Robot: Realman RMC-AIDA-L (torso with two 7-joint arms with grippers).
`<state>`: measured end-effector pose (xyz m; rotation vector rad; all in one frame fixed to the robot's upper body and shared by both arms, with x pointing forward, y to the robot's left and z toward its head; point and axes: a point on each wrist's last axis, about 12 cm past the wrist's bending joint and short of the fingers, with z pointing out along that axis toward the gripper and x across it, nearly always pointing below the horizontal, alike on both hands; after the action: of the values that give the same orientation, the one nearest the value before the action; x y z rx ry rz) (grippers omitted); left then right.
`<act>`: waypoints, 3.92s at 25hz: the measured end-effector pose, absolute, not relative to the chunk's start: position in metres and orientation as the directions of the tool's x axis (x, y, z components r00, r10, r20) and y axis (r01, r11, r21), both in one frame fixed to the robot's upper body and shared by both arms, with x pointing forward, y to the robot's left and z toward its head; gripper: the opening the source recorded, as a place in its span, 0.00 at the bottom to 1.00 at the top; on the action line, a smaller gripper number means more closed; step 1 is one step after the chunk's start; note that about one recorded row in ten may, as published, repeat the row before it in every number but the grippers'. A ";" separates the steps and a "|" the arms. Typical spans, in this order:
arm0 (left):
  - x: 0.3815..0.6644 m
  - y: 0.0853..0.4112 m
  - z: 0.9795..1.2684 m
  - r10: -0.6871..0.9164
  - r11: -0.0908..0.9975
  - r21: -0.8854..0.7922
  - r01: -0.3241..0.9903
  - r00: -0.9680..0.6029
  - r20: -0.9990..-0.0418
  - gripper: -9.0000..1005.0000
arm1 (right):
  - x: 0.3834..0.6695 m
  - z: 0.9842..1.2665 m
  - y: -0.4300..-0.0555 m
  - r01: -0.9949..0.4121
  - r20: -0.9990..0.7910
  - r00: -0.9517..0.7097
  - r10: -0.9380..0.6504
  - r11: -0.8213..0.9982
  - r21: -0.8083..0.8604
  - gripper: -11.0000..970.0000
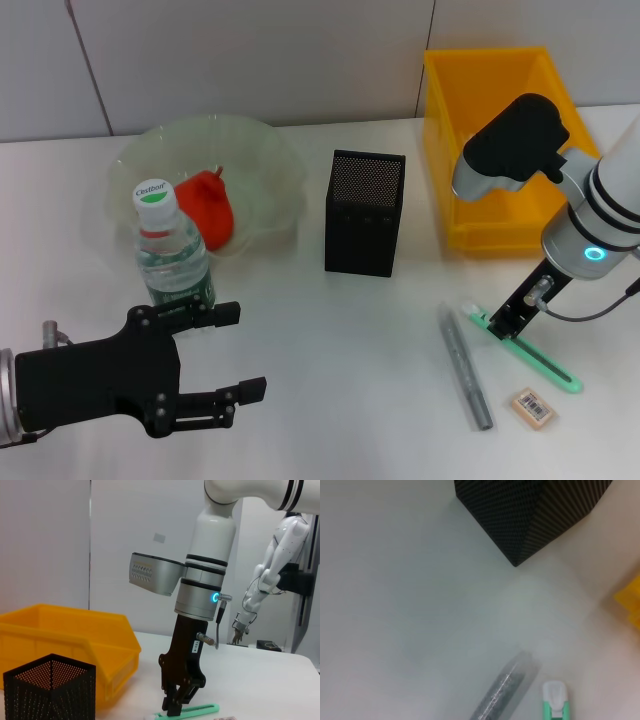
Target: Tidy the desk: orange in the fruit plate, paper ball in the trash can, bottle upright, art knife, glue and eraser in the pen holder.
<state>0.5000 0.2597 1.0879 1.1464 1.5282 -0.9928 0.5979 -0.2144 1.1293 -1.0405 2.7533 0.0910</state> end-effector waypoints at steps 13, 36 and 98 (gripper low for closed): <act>0.500 0.260 1.088 0.202 0.230 -0.063 0.971 -0.111 -0.973 0.83 | 0.597 1.132 -0.215 -0.654 -0.210 -0.739 -0.640 0.757 -0.007 0.10; 0.500 0.260 1.088 0.200 0.231 -0.052 0.972 -0.100 -0.975 0.83 | 0.609 1.231 -0.196 -0.653 -0.558 -0.585 -0.588 0.750 -0.105 0.12; 0.505 0.257 1.090 0.207 0.220 -0.046 0.974 -0.093 -0.974 0.83 | 0.631 1.168 -0.193 -0.749 -0.850 -0.316 -0.421 0.661 -0.049 0.32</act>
<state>0.5050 0.2565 1.0896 1.1652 1.5141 -0.9861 0.6311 -0.1930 1.1679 -0.9129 1.9526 0.4471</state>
